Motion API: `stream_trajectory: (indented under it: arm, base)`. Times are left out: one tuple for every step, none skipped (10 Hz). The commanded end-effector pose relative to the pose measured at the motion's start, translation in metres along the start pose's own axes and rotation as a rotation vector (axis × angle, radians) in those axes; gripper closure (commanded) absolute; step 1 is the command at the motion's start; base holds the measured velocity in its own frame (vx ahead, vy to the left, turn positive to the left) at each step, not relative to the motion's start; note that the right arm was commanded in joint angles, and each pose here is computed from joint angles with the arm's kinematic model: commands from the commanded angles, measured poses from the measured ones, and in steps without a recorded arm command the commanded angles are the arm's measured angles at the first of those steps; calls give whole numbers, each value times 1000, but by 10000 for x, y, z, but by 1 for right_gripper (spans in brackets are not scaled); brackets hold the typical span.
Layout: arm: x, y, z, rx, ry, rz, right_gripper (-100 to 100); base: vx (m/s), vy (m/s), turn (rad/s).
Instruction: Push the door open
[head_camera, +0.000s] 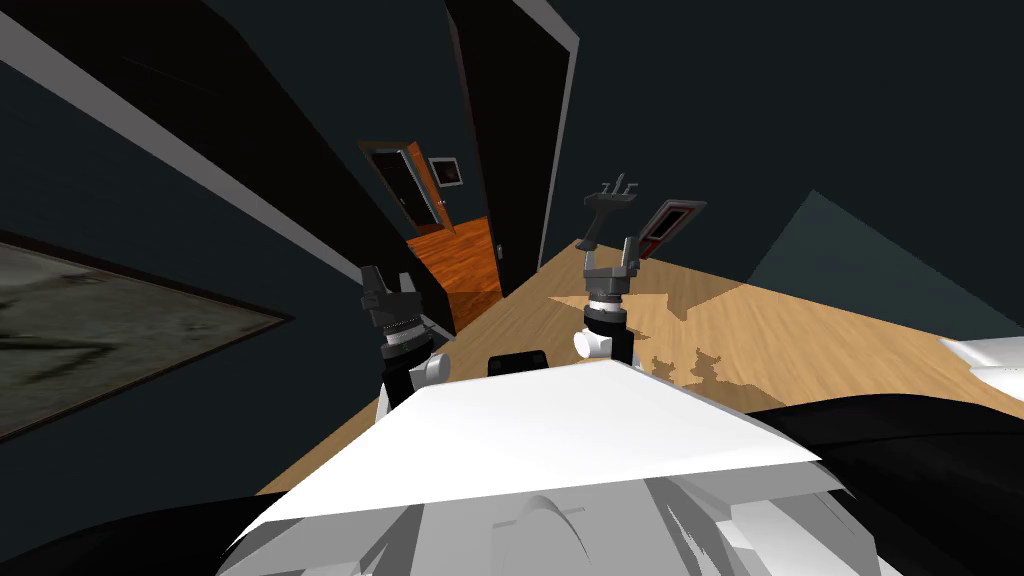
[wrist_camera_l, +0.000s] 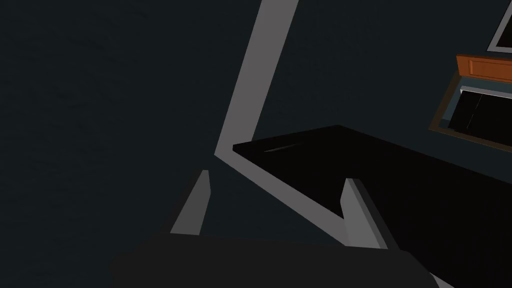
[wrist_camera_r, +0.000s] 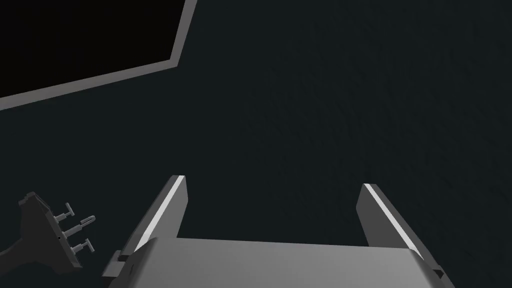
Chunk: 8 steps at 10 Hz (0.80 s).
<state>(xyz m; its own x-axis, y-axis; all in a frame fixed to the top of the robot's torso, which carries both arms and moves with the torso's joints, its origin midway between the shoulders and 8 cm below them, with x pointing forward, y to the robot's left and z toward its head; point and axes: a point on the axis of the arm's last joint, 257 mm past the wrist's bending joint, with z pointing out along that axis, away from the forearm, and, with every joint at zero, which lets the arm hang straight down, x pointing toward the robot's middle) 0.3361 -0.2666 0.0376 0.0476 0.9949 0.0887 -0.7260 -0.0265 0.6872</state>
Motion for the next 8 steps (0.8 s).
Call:
stream_trajectory:
  arm:
    - [19,-124,-27,20,9,-1,-100]
    - [31,-204,-47,33,15,-1,-100]
    - [37,-244,-57,40,18,-1,-100]
    - [52,-344,-82,56,24,-2,-100]
    - [60,-401,-97,66,28,-2,-100]
    - [68,-457,-113,75,32,-2,-100]
    - [77,-514,-129,84,36,-2,-100]
    - [86,-577,-148,95,40,-3,-100]
  base:
    - [22,31,73]
    - [175,-15,80]
    - [168,-47,39]
    - [154,-52,72]
    - [141,-44,54]
    - [131,-21,49]
    - [113,-3,45]
    - [89,-4,45]
